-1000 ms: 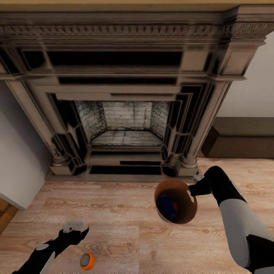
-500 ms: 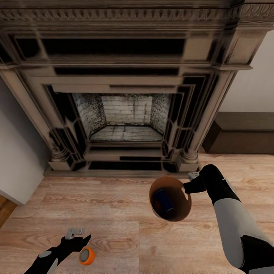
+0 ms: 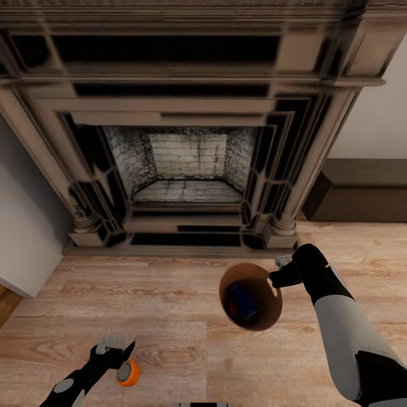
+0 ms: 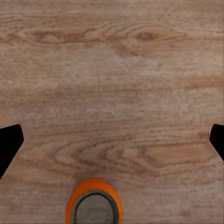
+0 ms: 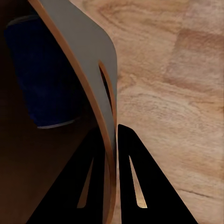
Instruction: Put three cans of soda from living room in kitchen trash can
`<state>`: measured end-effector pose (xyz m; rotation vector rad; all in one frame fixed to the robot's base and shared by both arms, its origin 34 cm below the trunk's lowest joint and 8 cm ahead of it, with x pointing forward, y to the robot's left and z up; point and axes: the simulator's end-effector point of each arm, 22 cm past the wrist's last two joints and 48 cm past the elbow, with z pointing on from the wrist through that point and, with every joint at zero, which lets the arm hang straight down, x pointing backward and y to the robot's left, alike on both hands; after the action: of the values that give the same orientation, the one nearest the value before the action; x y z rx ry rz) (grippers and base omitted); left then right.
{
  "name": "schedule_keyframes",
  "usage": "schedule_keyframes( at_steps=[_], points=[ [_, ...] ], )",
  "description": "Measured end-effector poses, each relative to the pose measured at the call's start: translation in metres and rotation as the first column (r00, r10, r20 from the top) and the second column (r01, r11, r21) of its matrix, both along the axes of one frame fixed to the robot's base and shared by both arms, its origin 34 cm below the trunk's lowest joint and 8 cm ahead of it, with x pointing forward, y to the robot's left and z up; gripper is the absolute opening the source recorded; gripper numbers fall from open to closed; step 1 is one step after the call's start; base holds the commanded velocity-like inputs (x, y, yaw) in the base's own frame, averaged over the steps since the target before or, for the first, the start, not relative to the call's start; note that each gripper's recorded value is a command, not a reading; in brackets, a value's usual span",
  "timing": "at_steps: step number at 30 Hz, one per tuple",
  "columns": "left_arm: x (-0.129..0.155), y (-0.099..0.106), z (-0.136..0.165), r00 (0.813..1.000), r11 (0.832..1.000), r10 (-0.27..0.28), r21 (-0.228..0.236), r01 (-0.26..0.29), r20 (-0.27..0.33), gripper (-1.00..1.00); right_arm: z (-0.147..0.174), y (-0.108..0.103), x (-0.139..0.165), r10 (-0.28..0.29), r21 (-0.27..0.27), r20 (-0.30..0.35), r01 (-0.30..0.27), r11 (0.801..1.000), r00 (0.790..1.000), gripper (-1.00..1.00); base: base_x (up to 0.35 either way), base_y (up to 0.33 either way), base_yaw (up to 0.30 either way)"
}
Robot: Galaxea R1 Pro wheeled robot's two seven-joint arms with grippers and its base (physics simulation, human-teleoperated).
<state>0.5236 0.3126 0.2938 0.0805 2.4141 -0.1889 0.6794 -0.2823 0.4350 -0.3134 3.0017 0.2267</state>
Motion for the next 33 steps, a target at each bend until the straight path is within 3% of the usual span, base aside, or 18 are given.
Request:
schedule_keyframes(
  at_steps=[4,12,15,18,19,21,23,26,31,33],
  points=[
    [-0.021,0.002,-0.023,0.999,1.0,0.009,-0.001,-0.009,-0.051,1.0,-0.012,0.004,-0.003,0.003,0.005,-0.006,-0.003,1.0,1.0,-1.0,0.0,0.0,0.0],
    [-0.035,0.001,-0.05,0.997,1.0,0.011,-0.003,-0.011,-0.076,1.0,-0.036,0.01,-0.008,0.01,0.009,-0.015,-0.01,1.0,1.0,-1.0,0.0,0.0,0.0],
    [-0.039,0.001,-0.059,0.997,1.0,0.011,-0.003,-0.011,-0.082,1.0,-0.034,0.007,0.001,0.008,0.0,0.02,-0.008,1.0,1.0,-1.0,0.0,0.0,0.0],
    [-0.042,0.001,-0.067,0.996,1.0,0.011,-0.003,-0.011,-0.086,1.0,-0.011,0.002,0.028,0.014,-0.023,0.132,-0.011,1.0,0.991,-1.0,0.0,0.0,0.0],
    [-0.044,0.001,-0.07,0.996,1.0,0.011,-0.003,-0.011,-0.088,1.0,-0.011,0.003,0.03,0.013,-0.022,0.142,-0.01,1.0,0.99,-1.0,0.0,0.0,0.0],
    [-0.046,0.001,-0.075,0.996,1.0,0.011,-0.003,-0.011,-0.091,1.0,-0.002,0.014,0.039,0.03,-0.026,0.187,-0.026,0.999,0.982,-1.0,0.0,0.0,0.0],
    [-0.048,0.001,-0.081,0.996,1.0,0.011,-0.003,-0.011,-0.093,1.0,0.001,0.027,0.043,0.026,0.003,0.208,-0.027,1.0,0.978,-1.0,0.0,0.0,0.0],
    [-0.051,0.001,-0.089,0.995,1.0,0.011,-0.003,-0.011,-0.097,1.0,0.014,0.038,0.054,0.065,-0.012,0.27,-0.064,0.998,0.961,-1.0,0.0,0.0,0.0],
    [-0.056,0.001,-0.103,0.994,1.0,0.011,-0.003,-0.011,-0.104,1.0,0.008,0.055,0.048,0.083,0.038,0.265,-0.096,0.995,0.961,-1.0,0.0,0.0,0.0],
    [-0.058,0.001,-0.109,0.994,1.0,0.011,-0.003,-0.011,-0.107,1.0,0.001,0.053,0.043,0.104,0.024,0.248,-0.113,0.993,0.963,-1.0,0.0,0.0,0.0]
  ],
)
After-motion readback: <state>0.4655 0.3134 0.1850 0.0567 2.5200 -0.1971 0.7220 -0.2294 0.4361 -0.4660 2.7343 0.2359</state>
